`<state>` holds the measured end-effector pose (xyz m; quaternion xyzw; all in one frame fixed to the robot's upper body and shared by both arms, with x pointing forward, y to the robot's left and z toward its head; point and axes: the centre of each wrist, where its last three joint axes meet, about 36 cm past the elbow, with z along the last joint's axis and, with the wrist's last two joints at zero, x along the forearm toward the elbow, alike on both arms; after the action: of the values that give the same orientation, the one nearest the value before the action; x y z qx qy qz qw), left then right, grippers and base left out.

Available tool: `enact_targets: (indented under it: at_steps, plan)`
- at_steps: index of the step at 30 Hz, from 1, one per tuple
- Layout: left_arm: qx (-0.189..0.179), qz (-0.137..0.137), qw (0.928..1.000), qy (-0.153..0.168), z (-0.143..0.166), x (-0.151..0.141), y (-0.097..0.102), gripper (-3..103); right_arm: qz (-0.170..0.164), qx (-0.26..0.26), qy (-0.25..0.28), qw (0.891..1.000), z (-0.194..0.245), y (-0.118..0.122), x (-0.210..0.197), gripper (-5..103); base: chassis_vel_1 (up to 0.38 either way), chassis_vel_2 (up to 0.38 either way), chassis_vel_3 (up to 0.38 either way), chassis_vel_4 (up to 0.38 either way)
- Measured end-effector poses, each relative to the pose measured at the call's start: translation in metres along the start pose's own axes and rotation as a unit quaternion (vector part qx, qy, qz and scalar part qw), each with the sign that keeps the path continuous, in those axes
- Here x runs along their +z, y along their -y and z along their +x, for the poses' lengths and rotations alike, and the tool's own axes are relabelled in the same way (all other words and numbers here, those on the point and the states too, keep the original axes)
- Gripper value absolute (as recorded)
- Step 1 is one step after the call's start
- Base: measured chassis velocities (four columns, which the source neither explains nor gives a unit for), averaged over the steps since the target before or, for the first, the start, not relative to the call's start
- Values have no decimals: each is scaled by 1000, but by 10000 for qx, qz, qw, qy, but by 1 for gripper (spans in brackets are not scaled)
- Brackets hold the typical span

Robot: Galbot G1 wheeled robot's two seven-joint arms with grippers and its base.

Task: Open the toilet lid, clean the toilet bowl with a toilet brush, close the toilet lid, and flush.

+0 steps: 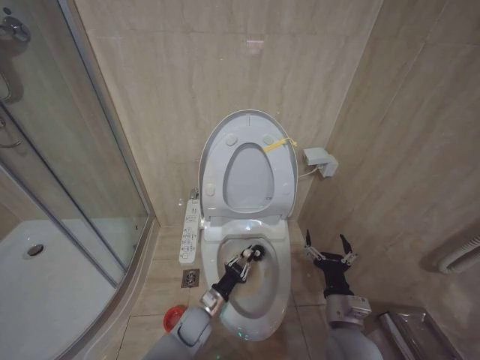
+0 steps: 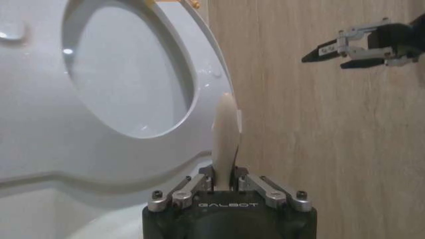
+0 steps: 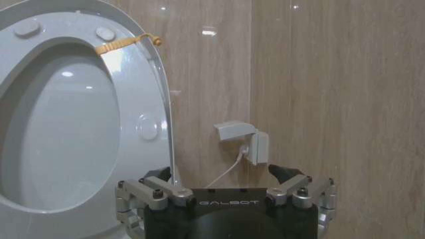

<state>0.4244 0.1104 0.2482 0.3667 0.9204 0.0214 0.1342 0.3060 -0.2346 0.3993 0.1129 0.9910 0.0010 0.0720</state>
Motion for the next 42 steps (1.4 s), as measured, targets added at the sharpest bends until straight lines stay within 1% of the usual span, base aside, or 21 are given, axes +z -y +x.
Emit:
enact_targets:
  at_steps: [2,9,12,17,20,21,23,24,27,28,31,32,34,38,39,41,42]
  plan:
    - [34,29,10000,8,-4,0,3,17,0,0,0,10000,0,0,0,100,0,0,0,0]
    - [192,225,9995,-69,-9,8,28,17,0,0,0,10000,0,0,0,100,0,0,0,0]
    - [204,245,9994,-96,-10,11,31,17,0,0,0,10000,0,0,0,100,0,0,0,0]
    - [161,285,9994,-140,-8,16,27,17,0,0,0,10000,0,0,0,100,0,0,0,0]
    - [75,188,9993,-301,0,32,11,17,0,0,0,10000,0,0,0,100,0,0,0,0]
    - [75,188,9993,-301,0,32,11,17,0,0,0,10000,0,0,0,100,0,0,0,0]
    - [50,138,9994,-305,-3,33,3,17,0,0,0,10000,0,0,0,100,0,0,0,0]
    - [50,138,9994,-305,-3,33,3,17,0,0,0,10000,0,0,0,100,0,0,0,0]
    - [146,163,9996,-168,-19,21,6,17,0,0,0,10000,0,0,0,100,0,0,0,0]
    - [146,163,9996,-168,-19,21,6,17,0,0,0,10000,0,0,0,100,0,0,0,0]
    - [234,249,9994,3,-37,10,17,17,0,0,0,10000,0,0,0,100,0,0,0,0]
    - [234,249,9994,3,-37,10,17,17,0,0,0,10000,0,0,0,100,0,0,0,0]
    - [263,309,9992,40,-41,8,24,17,0,0,0,10000,0,0,0,100,0,0,0,0]
    - [266,336,9991,-69,-37,17,26,17,0,0,0,10000,0,0,0,100,0,0,0,0]
    - [253,320,9990,-162,-31,26,24,17,0,0,0,10000,0,0,0,100,0,0,0,0]
    - [214,282,9991,-245,-26,36,19,17,0,0,0,10000,0,0,0,100,0,0,0,0]
    - [214,282,9991,-245,-26,36,19,17,0,0,0,10000,0,0,0,100,0,0,0,0]
